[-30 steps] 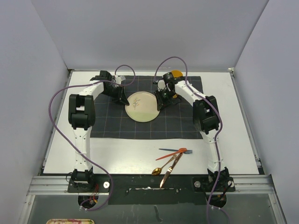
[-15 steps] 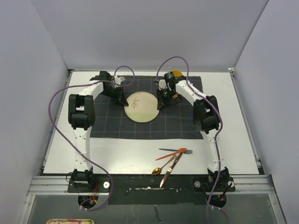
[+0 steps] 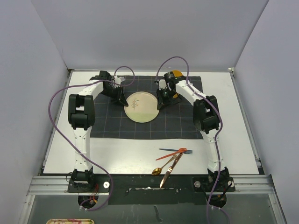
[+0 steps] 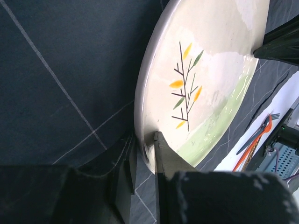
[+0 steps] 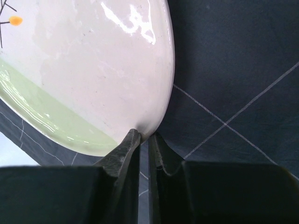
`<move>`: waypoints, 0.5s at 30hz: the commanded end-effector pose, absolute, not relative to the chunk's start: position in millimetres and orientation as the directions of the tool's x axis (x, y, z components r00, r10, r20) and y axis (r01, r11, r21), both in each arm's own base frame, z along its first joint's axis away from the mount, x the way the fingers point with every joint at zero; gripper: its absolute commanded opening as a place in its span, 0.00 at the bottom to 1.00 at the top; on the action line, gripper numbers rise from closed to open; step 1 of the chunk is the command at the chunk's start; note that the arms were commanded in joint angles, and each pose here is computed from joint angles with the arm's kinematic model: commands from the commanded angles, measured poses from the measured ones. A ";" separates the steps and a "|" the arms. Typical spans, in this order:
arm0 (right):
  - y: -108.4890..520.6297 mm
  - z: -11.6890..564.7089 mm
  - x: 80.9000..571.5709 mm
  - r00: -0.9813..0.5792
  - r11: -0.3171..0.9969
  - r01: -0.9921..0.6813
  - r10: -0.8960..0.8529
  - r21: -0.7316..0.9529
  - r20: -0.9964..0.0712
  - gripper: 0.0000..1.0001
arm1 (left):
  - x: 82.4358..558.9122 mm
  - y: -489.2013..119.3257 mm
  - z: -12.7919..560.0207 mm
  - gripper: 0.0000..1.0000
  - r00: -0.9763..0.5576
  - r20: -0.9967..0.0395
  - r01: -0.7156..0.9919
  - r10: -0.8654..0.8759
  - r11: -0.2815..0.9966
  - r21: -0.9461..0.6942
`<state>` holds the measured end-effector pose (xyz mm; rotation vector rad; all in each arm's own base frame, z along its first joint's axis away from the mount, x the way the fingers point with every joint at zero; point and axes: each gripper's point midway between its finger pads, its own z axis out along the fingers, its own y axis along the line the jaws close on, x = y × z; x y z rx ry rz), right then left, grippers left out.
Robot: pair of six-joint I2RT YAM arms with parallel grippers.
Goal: Set the dinner table for one person
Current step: Place the plate on the napkin.
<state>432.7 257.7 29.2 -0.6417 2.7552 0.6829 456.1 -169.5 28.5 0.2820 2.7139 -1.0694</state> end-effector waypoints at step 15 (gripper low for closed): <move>270.7 100.8 456.4 -0.793 0.745 -0.552 -0.330 0.375 -0.513 0.00 | 471.8 -195.6 88.4 0.00 -0.881 -0.432 0.437 0.190 0.677 -0.592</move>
